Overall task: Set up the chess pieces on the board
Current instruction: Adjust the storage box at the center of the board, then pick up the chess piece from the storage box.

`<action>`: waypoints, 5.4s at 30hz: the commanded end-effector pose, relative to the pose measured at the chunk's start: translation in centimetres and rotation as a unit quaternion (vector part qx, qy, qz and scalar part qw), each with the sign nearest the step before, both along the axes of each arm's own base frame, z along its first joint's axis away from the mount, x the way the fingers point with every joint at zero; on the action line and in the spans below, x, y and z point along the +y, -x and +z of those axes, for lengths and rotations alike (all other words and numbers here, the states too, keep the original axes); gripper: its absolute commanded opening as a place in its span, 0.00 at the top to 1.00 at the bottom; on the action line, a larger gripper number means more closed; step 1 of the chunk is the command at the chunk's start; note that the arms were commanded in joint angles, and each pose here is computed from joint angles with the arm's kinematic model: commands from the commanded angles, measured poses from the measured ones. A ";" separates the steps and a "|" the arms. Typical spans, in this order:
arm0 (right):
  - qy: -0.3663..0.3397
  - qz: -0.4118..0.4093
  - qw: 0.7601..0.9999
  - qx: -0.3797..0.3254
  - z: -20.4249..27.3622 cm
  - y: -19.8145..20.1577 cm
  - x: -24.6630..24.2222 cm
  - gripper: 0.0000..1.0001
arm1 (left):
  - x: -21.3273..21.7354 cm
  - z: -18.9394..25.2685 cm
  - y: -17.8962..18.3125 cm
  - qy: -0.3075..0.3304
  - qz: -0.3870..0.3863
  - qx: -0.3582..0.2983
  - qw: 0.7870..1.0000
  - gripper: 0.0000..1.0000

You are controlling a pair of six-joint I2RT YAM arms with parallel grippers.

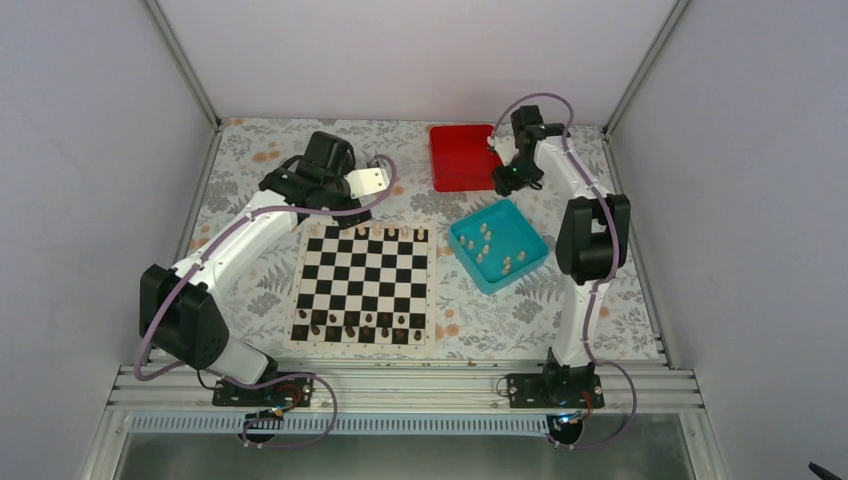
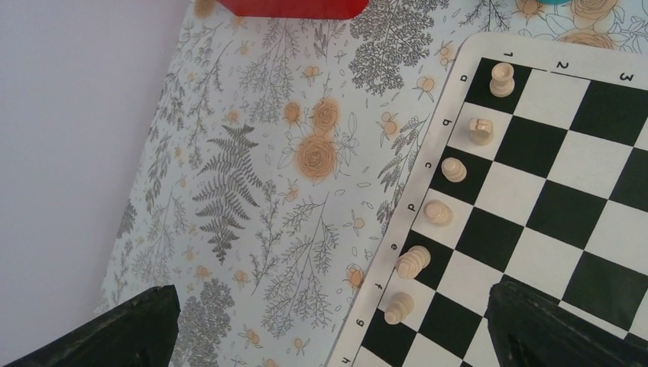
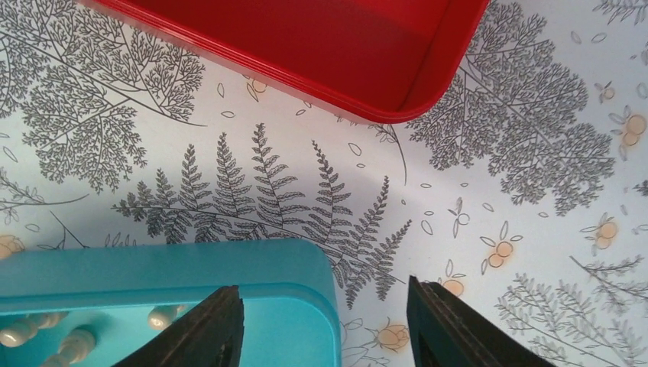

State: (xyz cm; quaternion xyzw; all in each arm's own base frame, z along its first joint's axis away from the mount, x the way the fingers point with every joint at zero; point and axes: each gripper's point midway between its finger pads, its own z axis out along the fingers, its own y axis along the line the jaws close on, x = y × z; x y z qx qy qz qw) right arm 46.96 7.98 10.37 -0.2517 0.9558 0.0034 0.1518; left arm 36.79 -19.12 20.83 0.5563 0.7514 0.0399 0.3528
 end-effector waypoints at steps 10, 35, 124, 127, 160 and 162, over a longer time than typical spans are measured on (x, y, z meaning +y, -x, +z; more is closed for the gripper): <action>-0.034 -0.024 0.997 0.067 -4.6 1.1 0.6 0.49 | -0.1 1.0 1.1 0.022 -0.002 -0.006 1.000 0.00; -0.047 0.113 0.982 0.141 -4.5 11.0 4.9 0.57 | -1.9 0.3 1.7 0.029 -0.027 0.011 0.999 0.00; -0.054 -0.085 0.982 -0.157 -0.2 12.2 -13.2 0.00 | -32.8 -15.2 13.6 -0.117 -0.408 0.167 0.890 0.57; -0.054 -0.085 0.983 -0.153 -0.4 12.3 -13.2 0.00 | -32.8 -15.4 13.5 -0.119 -0.408 0.165 0.890 0.60; -0.067 -0.075 0.984 -0.147 -0.6 12.5 -12.6 0.00 | -33.1 -16.6 13.0 -0.128 -0.409 0.154 0.890 0.88; -0.066 -0.076 0.984 -0.146 -0.7 12.5 -12.6 0.00 | -33.3 -15.7 13.2 -0.122 -0.410 0.150 0.891 0.89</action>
